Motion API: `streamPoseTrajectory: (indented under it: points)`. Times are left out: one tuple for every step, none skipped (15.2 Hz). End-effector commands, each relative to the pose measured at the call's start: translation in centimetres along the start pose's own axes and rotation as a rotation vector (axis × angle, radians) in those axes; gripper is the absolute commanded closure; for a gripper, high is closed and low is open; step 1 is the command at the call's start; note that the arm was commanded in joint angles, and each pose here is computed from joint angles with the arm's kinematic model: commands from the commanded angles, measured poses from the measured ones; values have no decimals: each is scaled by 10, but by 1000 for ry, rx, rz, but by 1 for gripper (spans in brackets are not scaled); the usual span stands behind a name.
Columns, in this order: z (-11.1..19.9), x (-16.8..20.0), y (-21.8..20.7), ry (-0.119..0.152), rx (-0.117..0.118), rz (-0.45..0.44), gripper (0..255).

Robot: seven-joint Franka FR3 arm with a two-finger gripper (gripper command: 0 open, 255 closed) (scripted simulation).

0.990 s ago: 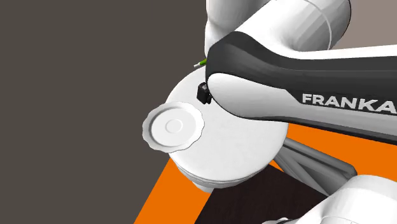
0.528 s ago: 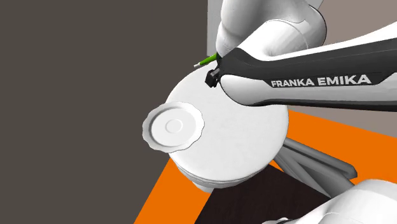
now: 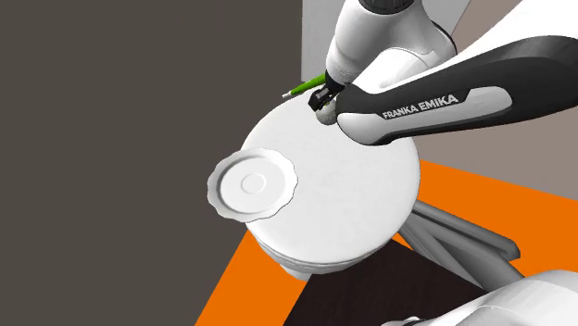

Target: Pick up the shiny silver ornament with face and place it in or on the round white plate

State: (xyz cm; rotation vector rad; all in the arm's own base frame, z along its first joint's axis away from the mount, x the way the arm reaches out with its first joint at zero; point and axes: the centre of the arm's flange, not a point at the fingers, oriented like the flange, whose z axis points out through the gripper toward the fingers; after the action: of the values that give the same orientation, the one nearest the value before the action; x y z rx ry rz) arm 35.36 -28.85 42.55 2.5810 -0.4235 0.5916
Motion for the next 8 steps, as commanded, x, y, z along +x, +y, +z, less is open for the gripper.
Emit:
streamPoseTrajectory:
  points:
    - [10, 0, 2, 5, -3, 2, 0]
    - [15, 0, 2, 5, -3, 2, 0]
    - [20, 0, 2, 5, -3, 2, 0]
    - [26, 0, 2, 5, -3, 2, 0]
    - [31, 0, 2, 5, -3, 2, 0]
    - [34, 0, 2, 5, -3, 2, 0]
    - [34, 0, 2, 5, -3, 2, 0]
    - [34, 0, 2, 5, -3, 2, 0]
